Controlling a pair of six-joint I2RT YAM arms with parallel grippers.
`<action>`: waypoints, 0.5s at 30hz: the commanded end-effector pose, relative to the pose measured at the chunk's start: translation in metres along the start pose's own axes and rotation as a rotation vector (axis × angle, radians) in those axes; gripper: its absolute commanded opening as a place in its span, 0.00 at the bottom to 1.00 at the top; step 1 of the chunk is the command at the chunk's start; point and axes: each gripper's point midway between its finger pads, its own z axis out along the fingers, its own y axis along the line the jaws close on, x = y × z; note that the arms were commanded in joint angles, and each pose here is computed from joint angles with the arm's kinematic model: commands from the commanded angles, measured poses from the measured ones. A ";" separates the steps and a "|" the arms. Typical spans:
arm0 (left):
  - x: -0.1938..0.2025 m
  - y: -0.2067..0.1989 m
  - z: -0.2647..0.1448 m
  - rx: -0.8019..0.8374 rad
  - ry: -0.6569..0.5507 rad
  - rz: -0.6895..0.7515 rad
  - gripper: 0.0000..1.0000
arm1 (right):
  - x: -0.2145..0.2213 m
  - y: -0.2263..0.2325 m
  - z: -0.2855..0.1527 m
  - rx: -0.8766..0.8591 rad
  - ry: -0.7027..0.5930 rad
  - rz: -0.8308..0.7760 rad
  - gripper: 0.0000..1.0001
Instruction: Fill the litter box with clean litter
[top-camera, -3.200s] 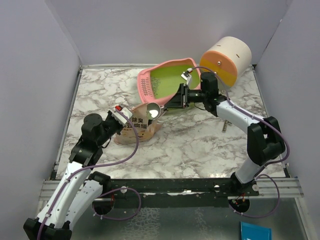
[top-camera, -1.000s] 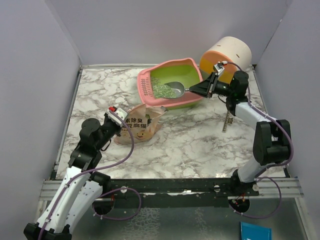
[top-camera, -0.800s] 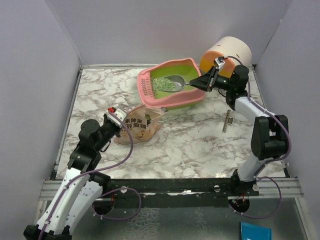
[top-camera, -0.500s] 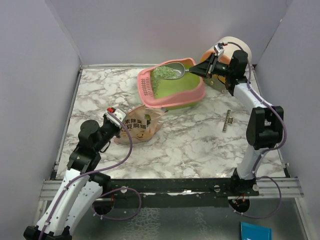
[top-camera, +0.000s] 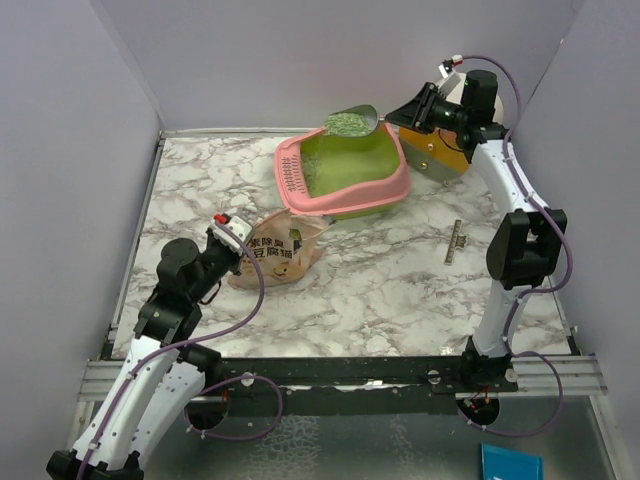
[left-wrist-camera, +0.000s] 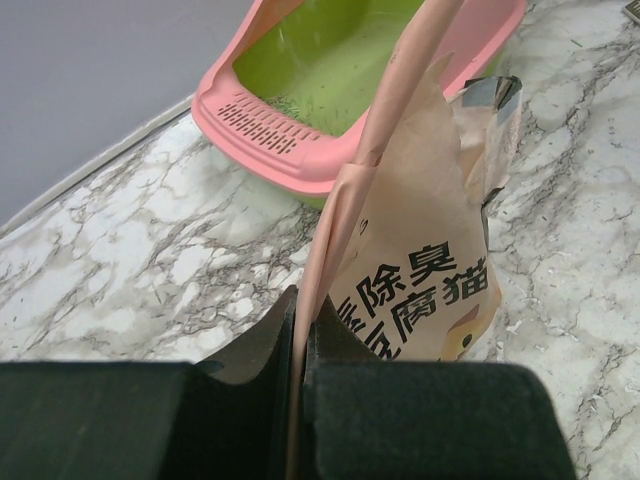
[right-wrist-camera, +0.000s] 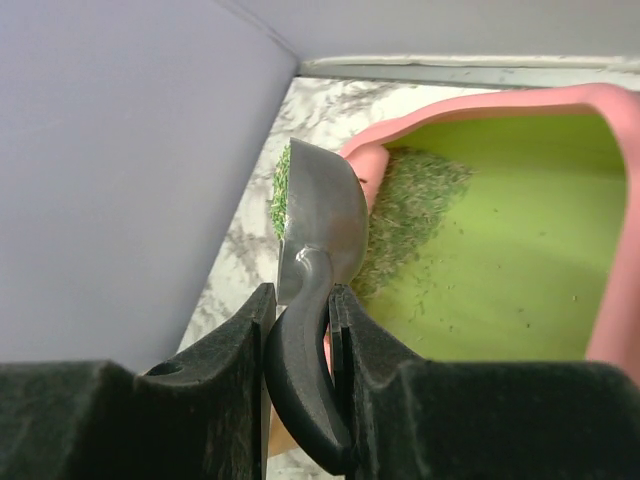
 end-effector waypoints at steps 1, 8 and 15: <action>-0.056 0.006 -0.005 -0.006 -0.168 0.007 0.00 | -0.027 -0.004 -0.013 0.130 -0.069 -0.126 0.01; -0.056 0.004 -0.003 0.004 -0.167 -0.002 0.00 | -0.050 0.000 -0.032 0.251 -0.128 -0.233 0.01; -0.057 0.002 -0.005 0.012 -0.175 -0.008 0.00 | -0.066 0.010 -0.059 0.356 -0.185 -0.326 0.01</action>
